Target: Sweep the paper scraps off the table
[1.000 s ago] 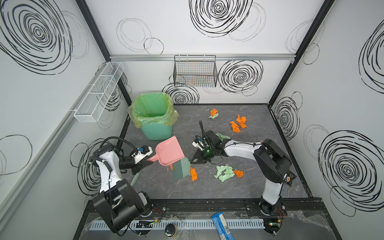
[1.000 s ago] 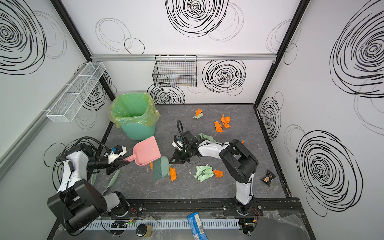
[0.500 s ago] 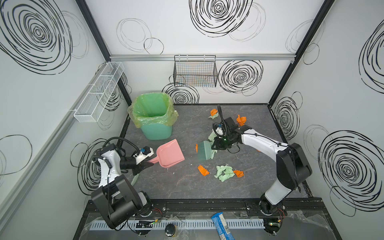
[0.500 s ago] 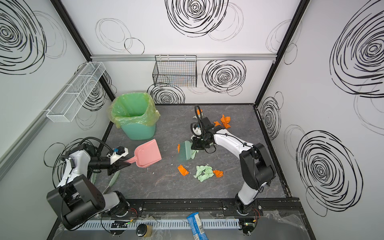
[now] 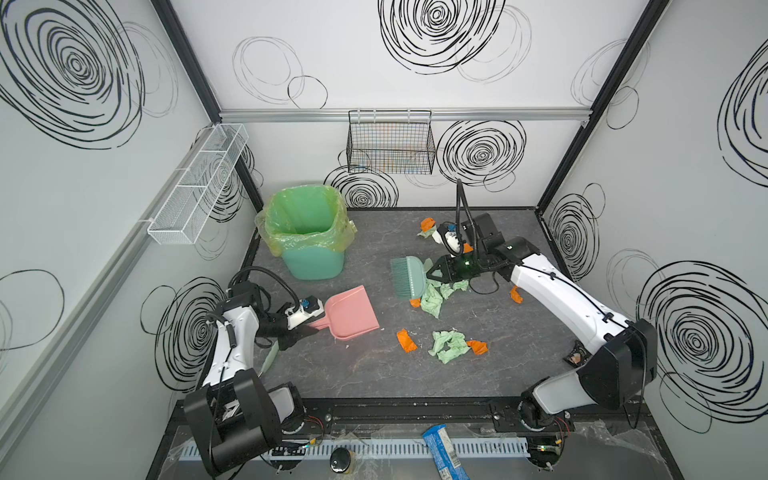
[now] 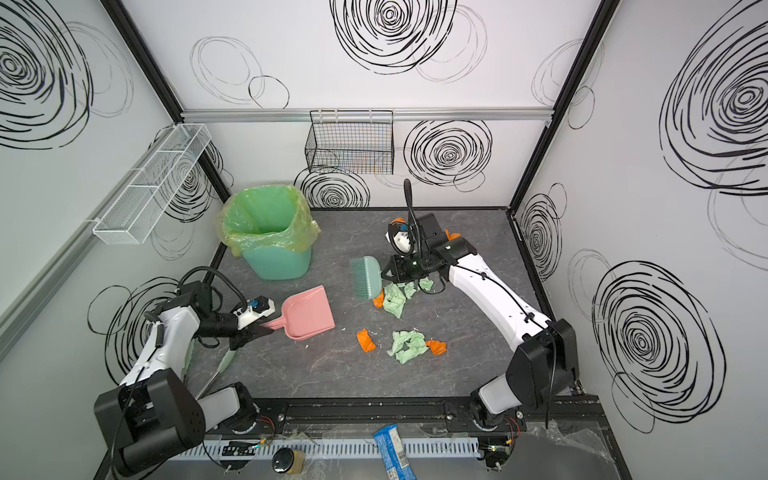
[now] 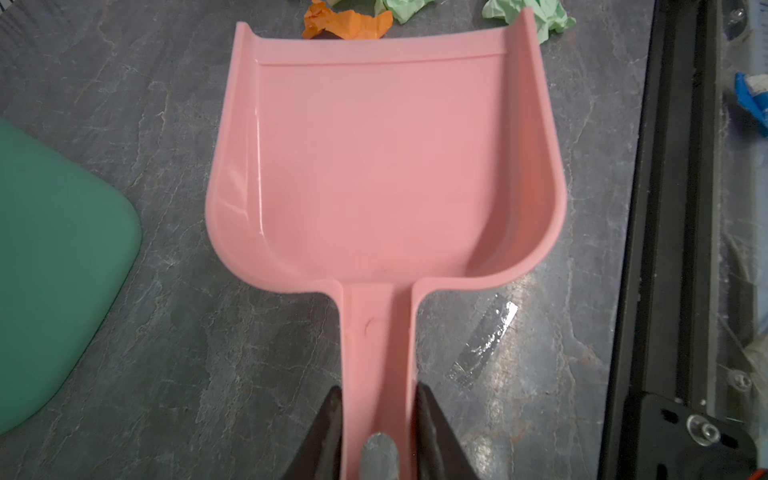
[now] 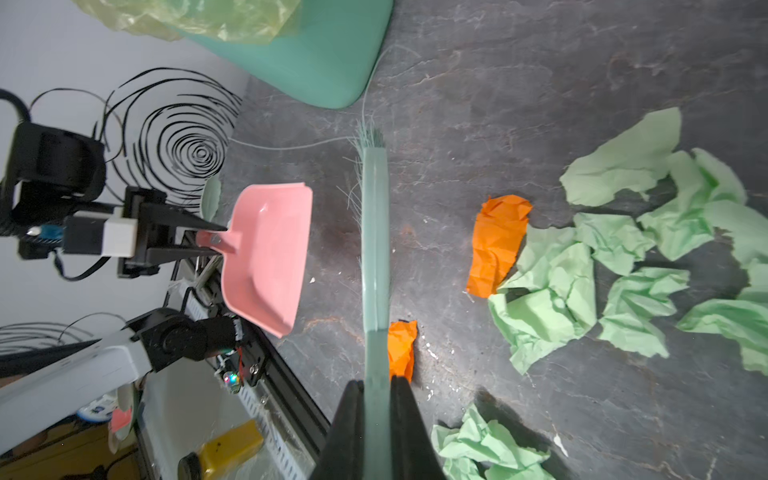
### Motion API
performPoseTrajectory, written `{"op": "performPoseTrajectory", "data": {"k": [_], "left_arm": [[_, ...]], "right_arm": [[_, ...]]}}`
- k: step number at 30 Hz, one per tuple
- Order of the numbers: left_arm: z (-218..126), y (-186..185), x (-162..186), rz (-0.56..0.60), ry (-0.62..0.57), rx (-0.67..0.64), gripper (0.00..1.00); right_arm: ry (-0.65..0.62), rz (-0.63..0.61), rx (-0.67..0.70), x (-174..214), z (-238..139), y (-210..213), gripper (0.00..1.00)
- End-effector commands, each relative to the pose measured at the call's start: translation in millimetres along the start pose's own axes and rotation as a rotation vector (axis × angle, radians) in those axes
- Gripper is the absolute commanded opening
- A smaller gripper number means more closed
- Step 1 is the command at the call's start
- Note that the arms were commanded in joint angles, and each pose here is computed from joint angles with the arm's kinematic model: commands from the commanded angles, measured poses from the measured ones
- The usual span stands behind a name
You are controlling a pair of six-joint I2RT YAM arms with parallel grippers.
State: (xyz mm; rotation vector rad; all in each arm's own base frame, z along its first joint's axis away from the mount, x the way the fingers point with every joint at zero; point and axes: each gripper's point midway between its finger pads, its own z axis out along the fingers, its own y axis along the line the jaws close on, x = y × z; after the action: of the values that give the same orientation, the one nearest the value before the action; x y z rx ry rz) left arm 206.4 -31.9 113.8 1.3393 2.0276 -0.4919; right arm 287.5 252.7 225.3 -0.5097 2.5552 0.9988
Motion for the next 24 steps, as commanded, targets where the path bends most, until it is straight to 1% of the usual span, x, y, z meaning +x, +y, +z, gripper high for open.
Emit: {"op": "performPoseTrajectory", "data": {"k": [1,6,11,13,15,20,24], "left_arm": [[1,0,5,-0.015,0.009,0.007,0.00],[3,1,8,-0.024,0.012,0.008,0.00],[3,-2,7,-0.024,0.006,0.008,0.00],[3,-3,7,-0.023,0.006,0.006,0.00],[3,-3,7,-0.023,0.004,0.007,0.00],[3,-6,7,-0.028,0.003,0.013,0.00],[5,-9,9,-0.028,0.005,0.018,0.00]], "right_arm": [[0.126,0.007,-0.043,39,1,5,0.00],[0.189,0.041,-0.138,82,16,14,0.00],[0.240,0.056,-0.133,120,34,8,0.00],[0.244,0.061,-0.096,126,37,0,0.00],[0.237,0.062,-0.024,125,39,-13,0.00],[0.179,0.042,0.196,104,31,-48,0.00],[0.110,0.036,0.296,80,19,-64,0.00]]}}
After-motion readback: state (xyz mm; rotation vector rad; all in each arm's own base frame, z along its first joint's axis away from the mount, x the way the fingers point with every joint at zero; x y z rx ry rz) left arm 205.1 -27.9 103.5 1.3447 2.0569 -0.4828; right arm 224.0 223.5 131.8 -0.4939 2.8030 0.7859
